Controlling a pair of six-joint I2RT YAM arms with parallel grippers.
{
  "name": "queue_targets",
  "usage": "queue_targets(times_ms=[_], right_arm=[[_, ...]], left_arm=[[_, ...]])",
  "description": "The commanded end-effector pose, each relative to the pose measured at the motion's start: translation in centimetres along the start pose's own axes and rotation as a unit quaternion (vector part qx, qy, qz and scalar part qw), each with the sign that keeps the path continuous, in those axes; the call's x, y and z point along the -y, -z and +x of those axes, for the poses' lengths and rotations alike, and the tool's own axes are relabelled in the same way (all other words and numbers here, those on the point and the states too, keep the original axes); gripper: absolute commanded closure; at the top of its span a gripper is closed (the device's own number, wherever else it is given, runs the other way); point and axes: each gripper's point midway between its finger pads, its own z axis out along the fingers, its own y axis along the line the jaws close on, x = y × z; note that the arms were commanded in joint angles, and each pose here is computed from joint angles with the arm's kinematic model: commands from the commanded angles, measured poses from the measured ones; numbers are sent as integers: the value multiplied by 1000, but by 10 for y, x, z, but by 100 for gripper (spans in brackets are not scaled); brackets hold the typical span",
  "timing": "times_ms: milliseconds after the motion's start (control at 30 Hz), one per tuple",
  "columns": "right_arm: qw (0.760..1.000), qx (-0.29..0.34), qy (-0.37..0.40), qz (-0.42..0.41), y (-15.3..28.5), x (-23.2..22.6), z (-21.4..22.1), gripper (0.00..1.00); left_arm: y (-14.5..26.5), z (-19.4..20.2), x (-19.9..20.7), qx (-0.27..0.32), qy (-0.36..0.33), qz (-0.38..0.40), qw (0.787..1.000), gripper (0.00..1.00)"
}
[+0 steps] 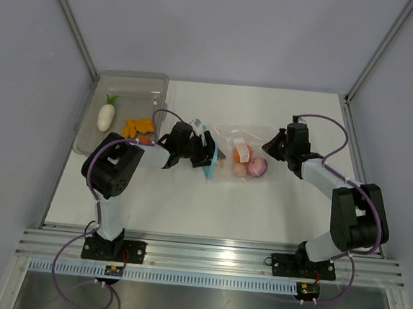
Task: Open the zip-top bag and remove the fake food
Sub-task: Pick up the fake vegetable from the zipper food storage bag.
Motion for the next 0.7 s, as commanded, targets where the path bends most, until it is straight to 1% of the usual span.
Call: queue_targets(times_ms=[0, 167, 367, 567, 667], right_arm=[[999, 29, 6, -28, 9, -15, -16, 100], [999, 29, 5, -30, 10, -15, -17, 100], [999, 29, 6, -31, 10, -15, -17, 100], [999, 29, 6, -31, 10, -16, -17, 100], [999, 29, 6, -30, 10, -16, -17, 100]], left_arm=[[-6, -12, -10, 10, -4, -38, 999, 21], [-9, -16, -17, 12, 3, -62, 998, 20], [-16, -14, -19, -5, 0, -57, 998, 21], [-15, -4, -12, -16, -5, -43, 999, 21], [-16, 3, -16, -27, -5, -57, 998, 23]])
